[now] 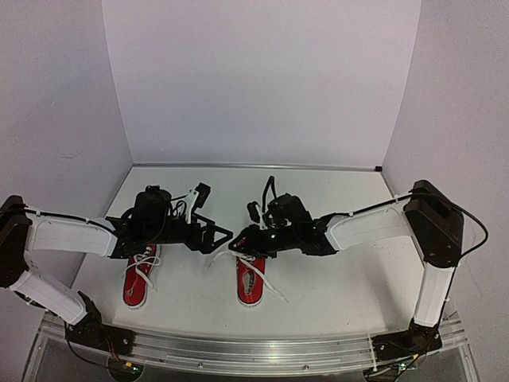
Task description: Tie the shoes
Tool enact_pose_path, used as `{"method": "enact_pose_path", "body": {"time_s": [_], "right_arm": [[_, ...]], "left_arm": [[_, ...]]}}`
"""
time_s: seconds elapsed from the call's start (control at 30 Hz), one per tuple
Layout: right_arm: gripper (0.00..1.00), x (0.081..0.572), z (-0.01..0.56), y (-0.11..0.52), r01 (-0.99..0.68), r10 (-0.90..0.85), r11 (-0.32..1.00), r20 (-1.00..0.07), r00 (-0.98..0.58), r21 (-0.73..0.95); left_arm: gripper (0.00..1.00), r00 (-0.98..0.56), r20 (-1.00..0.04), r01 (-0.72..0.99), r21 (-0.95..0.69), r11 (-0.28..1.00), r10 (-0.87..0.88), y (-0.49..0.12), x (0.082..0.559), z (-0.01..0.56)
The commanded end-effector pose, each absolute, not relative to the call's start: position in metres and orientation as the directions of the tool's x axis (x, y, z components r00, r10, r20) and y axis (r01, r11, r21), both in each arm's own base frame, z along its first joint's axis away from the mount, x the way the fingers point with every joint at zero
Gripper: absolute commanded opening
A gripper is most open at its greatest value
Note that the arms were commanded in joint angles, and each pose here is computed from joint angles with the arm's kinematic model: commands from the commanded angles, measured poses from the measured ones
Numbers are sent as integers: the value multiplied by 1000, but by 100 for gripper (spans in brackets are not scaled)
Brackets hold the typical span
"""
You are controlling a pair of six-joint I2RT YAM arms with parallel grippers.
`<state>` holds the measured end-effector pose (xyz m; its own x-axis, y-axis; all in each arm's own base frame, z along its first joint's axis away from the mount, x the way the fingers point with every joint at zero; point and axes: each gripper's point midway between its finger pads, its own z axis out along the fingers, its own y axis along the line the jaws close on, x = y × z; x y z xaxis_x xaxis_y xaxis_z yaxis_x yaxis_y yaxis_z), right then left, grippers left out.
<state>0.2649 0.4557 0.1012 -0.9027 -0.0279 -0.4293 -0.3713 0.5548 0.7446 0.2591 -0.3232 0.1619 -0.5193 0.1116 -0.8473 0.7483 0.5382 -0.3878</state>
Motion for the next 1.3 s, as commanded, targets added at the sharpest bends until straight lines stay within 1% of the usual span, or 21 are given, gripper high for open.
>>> {"method": "enact_pose_path", "body": {"time_s": [0.0,0.07,0.1,0.2,0.33,0.43,0.57,0.77,0.93,1.03,1.1,1.27], "right_arm": [[44,265,128,469,-427,-34,493,-474,-880,758],[55,264,135,468,-441,-31,486,-489,-872,755],[56,264,140,467,-448,-30,481,-496,-868,754],[58,263,158,465,-473,-21,462,-524,-852,750],[58,264,181,456,-500,4,453,-562,-827,738],[57,267,184,444,-497,11,480,-571,-821,723],[51,275,165,425,-474,-16,582,-573,-819,661],[42,279,135,411,-462,-81,682,-569,-818,567],[38,281,119,408,-458,-106,707,-559,-822,539],[37,282,115,411,-463,-119,708,-556,-823,534],[37,283,113,413,-467,-127,706,-555,-822,532],[37,283,108,417,-481,-153,703,-549,-821,524]], "left_arm": [[97,-518,-852,764,-424,487,71,-330,260,171],[98,-529,-845,764,-438,473,72,-333,259,169],[98,-534,-842,768,-445,461,76,-335,258,168],[96,-543,-836,774,-461,434,81,-340,257,164],[87,-557,-823,779,-470,416,112,-347,257,155],[78,-579,-804,772,-486,410,136,-354,260,147],[70,-601,-784,760,-502,413,152,-360,264,138],[63,-628,-762,722,-495,483,158,-356,274,125],[59,-647,-747,702,-505,502,152,-353,274,118],[55,-661,-734,690,-514,509,155,-353,275,112],[51,-669,-726,684,-521,510,156,-353,275,110],[36,-679,-715,681,-530,505,165,-355,276,107]]}}
